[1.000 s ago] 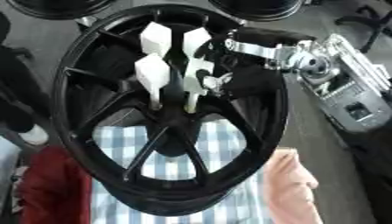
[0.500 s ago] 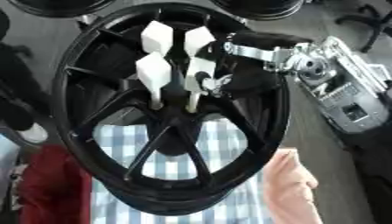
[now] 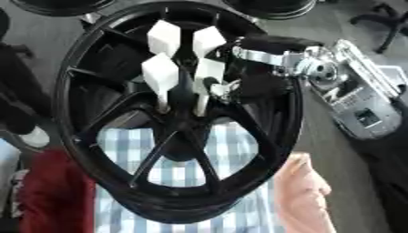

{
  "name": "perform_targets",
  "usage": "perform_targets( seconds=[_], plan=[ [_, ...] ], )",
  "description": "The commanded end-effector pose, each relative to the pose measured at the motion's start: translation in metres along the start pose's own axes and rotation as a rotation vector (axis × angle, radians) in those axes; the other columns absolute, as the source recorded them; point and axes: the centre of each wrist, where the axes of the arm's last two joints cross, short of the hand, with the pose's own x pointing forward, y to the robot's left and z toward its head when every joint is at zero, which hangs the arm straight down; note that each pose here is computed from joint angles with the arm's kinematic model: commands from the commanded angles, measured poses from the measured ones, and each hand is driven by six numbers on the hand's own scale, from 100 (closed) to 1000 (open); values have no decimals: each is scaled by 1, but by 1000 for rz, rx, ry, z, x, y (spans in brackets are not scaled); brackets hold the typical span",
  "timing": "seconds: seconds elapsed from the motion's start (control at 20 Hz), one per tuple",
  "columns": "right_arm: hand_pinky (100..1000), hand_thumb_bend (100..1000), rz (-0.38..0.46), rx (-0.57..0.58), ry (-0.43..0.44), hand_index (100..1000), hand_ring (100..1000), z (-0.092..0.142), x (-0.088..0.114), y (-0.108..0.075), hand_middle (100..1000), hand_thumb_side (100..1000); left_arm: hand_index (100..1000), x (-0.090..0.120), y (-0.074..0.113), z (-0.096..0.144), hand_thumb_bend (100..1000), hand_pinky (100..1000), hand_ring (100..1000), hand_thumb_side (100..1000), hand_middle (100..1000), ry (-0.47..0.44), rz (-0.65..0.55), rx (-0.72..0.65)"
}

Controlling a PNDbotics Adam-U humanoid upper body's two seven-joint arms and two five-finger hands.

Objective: Pull the pin out of the wheel hub.

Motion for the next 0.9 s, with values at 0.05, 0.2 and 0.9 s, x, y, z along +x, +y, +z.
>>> perform_targets(
  seconds=[0.05,0.2,0.9],
  plan=[
    [722,100,23,-13,15,893,774,3,-1,-5,747,773,768,10,8,-4,100,814,909,790,735,-21,-33,0],
    [719,100,23,-14,19,891,772,2,-2,-4,746,758,767,11,8,-4,100,814,909,788,734,-23,-33,0],
    [696,100,18,-14,32,864,747,0,-5,0,715,719,767,11,8,-5,100,816,910,793,730,-22,-32,0]
  ],
)
